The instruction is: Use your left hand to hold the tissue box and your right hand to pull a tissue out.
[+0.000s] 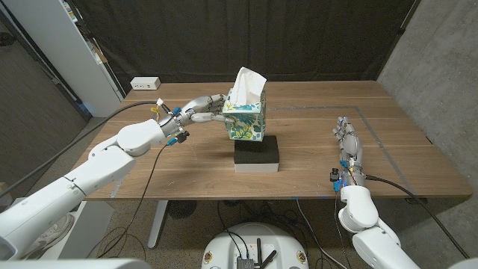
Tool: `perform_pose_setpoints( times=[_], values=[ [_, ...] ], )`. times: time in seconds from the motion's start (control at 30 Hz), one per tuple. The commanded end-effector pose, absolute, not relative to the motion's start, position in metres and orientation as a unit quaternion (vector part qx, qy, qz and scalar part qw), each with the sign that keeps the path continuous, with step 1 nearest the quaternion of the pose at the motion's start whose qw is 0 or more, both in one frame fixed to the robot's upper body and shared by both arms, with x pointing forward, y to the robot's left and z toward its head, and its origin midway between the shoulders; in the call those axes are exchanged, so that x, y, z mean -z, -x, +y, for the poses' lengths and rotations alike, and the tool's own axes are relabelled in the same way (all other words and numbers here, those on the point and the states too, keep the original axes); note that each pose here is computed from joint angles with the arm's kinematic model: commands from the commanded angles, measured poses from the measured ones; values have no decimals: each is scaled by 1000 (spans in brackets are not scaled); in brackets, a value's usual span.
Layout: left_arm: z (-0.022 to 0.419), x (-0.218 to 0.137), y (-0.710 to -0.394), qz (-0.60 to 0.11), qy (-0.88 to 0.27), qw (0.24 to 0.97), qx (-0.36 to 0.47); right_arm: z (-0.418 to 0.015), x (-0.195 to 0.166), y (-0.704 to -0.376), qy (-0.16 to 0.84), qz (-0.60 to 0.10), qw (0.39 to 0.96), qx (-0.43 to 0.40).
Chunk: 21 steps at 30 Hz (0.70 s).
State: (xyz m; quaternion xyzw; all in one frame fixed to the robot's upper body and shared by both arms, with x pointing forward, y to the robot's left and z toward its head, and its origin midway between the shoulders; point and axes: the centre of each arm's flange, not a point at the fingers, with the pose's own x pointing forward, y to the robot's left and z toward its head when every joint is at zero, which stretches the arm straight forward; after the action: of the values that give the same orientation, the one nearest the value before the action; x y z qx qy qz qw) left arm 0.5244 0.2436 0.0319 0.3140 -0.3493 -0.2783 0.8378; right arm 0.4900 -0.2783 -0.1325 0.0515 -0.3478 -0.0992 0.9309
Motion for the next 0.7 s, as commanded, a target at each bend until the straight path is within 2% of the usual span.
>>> perform_pose_setpoints(
  times=[0.03,0.7],
  values=[
    [241,-31,-523,-350,-315,837,280,-277,138,-483,-60,-346,931,100],
    [238,-30,-523,-353,-319,834,280,-272,120,-468,-60,-358,930,65]
  ],
)
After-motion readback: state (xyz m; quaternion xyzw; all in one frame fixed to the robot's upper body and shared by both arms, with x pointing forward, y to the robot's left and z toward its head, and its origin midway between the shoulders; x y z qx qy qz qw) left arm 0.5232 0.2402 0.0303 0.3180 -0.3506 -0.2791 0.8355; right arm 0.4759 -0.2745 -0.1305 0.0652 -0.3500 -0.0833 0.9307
